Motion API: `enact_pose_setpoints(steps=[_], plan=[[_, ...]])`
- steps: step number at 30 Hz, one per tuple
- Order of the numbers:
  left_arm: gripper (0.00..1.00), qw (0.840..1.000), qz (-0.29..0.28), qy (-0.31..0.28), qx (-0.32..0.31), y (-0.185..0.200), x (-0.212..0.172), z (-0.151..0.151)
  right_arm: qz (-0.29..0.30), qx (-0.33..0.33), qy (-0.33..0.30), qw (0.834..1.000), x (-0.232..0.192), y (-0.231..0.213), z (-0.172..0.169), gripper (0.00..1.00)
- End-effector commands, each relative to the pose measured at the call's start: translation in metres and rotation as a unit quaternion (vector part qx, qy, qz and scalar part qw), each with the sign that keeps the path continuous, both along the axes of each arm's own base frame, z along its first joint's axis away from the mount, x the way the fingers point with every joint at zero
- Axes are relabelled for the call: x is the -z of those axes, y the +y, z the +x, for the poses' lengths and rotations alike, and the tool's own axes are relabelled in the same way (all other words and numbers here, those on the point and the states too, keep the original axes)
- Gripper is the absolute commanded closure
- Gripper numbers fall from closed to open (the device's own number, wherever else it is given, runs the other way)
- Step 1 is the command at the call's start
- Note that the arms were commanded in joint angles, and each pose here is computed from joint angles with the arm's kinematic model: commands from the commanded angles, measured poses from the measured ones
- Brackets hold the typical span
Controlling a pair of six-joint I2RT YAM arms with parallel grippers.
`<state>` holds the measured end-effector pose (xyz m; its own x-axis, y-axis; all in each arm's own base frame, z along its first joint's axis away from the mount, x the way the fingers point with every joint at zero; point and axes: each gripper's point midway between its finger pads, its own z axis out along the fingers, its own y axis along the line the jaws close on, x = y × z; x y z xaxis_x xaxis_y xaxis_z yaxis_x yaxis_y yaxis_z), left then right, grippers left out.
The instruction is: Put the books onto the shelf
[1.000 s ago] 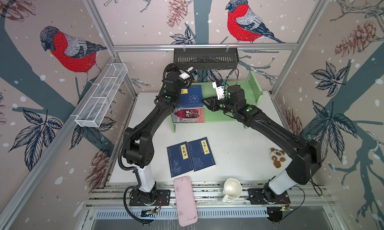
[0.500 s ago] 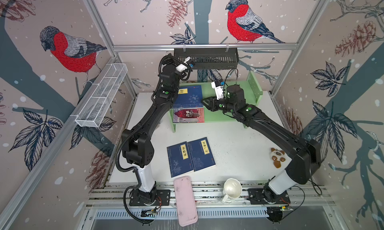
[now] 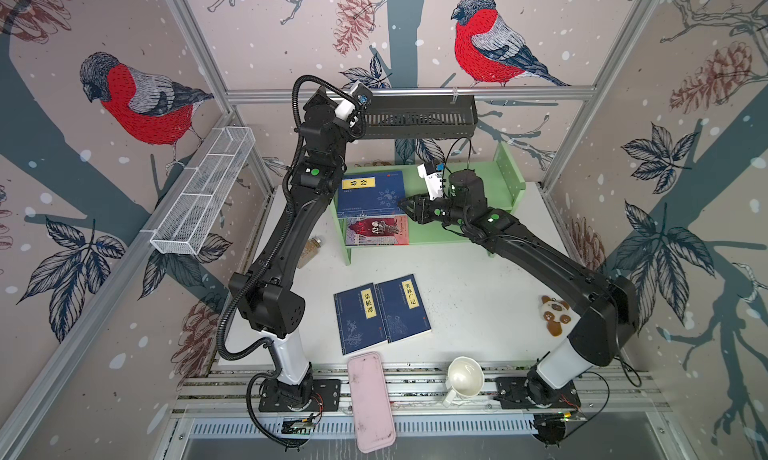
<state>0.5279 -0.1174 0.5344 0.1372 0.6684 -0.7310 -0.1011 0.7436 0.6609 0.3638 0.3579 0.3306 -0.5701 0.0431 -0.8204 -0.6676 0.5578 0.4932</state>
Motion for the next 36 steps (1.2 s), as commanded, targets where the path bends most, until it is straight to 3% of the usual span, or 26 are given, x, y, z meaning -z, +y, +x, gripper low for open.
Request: enact_pose_setpoints(steps=[1,10,17,24,29,36], plan=[[0.03,0.999,-0.035,0.003,0.014,0.003,-0.008,-0.004,0.004,0.000,-0.006,1.000,-0.007,0.000,-0.001,0.63],[0.03,0.992,-0.113,0.047,0.043,0.009,-0.013,-0.030,0.009,0.059,-0.060,0.996,-0.044,-0.028,-0.004,0.61],[0.03,0.962,-0.196,0.159,0.104,0.005,0.037,-0.093,0.014,0.109,-0.091,0.990,-0.057,-0.085,-0.058,0.63],[0.03,0.908,-0.273,0.266,0.176,-0.014,0.101,-0.163,0.012,0.102,-0.024,0.994,0.005,-0.108,-0.123,0.63],[0.04,0.852,-0.305,0.356,0.234,-0.038,0.154,-0.207,0.008,0.100,0.061,0.993,0.065,-0.110,-0.149,0.60],[0.06,0.770,-0.333,0.462,0.287,-0.069,0.219,-0.240,-0.025,0.076,0.195,0.977,0.148,-0.093,-0.165,0.48]])
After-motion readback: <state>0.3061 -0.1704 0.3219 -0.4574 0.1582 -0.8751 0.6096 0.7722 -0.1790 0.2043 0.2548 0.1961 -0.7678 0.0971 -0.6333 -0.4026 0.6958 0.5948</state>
